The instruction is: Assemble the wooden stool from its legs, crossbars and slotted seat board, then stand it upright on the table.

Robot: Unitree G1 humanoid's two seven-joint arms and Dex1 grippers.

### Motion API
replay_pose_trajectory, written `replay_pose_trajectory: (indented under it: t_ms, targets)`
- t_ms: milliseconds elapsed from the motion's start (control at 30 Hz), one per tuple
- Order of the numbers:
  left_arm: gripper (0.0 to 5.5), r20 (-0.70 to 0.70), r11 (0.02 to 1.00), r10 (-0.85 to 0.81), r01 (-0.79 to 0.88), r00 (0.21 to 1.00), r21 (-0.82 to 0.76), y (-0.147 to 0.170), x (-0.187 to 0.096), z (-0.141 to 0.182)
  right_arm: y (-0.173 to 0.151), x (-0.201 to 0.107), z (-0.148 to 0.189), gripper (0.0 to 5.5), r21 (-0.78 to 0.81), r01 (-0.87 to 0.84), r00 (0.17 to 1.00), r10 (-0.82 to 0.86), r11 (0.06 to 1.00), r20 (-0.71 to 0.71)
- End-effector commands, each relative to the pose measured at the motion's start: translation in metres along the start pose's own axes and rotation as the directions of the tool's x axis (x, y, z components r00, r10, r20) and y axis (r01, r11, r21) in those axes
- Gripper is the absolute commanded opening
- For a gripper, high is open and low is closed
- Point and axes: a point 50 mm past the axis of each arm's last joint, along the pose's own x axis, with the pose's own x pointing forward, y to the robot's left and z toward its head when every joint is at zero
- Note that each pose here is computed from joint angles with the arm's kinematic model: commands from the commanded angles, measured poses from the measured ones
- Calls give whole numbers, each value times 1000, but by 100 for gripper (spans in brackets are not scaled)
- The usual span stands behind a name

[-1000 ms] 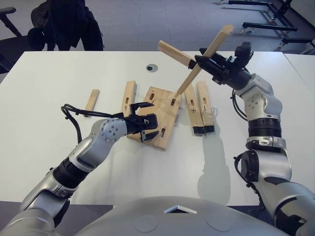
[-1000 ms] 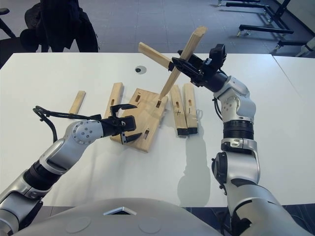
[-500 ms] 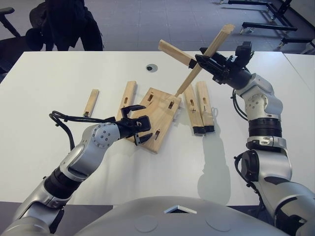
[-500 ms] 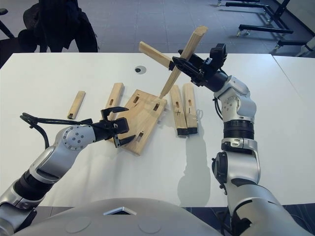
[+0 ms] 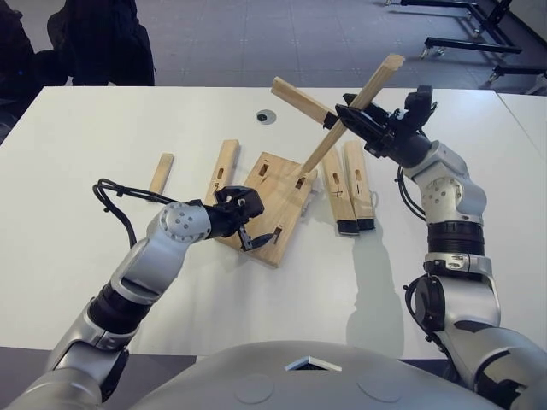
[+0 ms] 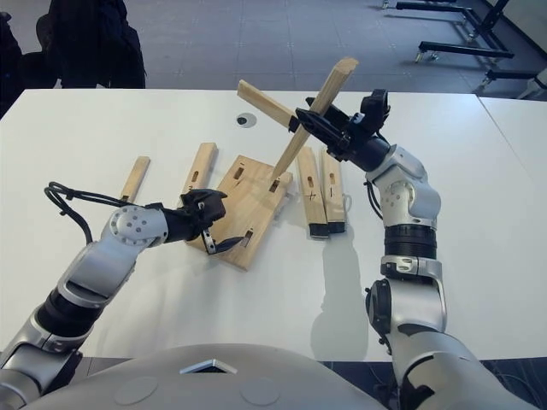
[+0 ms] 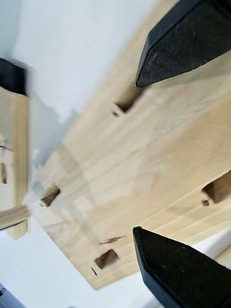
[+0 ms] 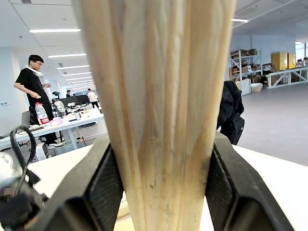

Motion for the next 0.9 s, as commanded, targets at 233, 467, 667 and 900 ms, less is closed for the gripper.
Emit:
replay_pose_trajectory:
  t_ms: [233,467,667,900]
  targets:
    - [531,44,999,8,-6,999,-39,15,-9,18,-5,-2,-10,208,10,11,999,-11,1000,-38]
    - [531,27,999,4,-2,1000,-45,13,-9,13,-5,6,-2,208,-5,-17,1000,17,1000,-24]
    - [531,23,999,1,1,1000,-49,11,-7,11,-7,10,1,208,-10,-38,999,38,999,-31]
    - [531,10,999,-18,18,1000,-40,9,-6,8,-7,-1,-18,208,19,-13,998,14,1000,-66]
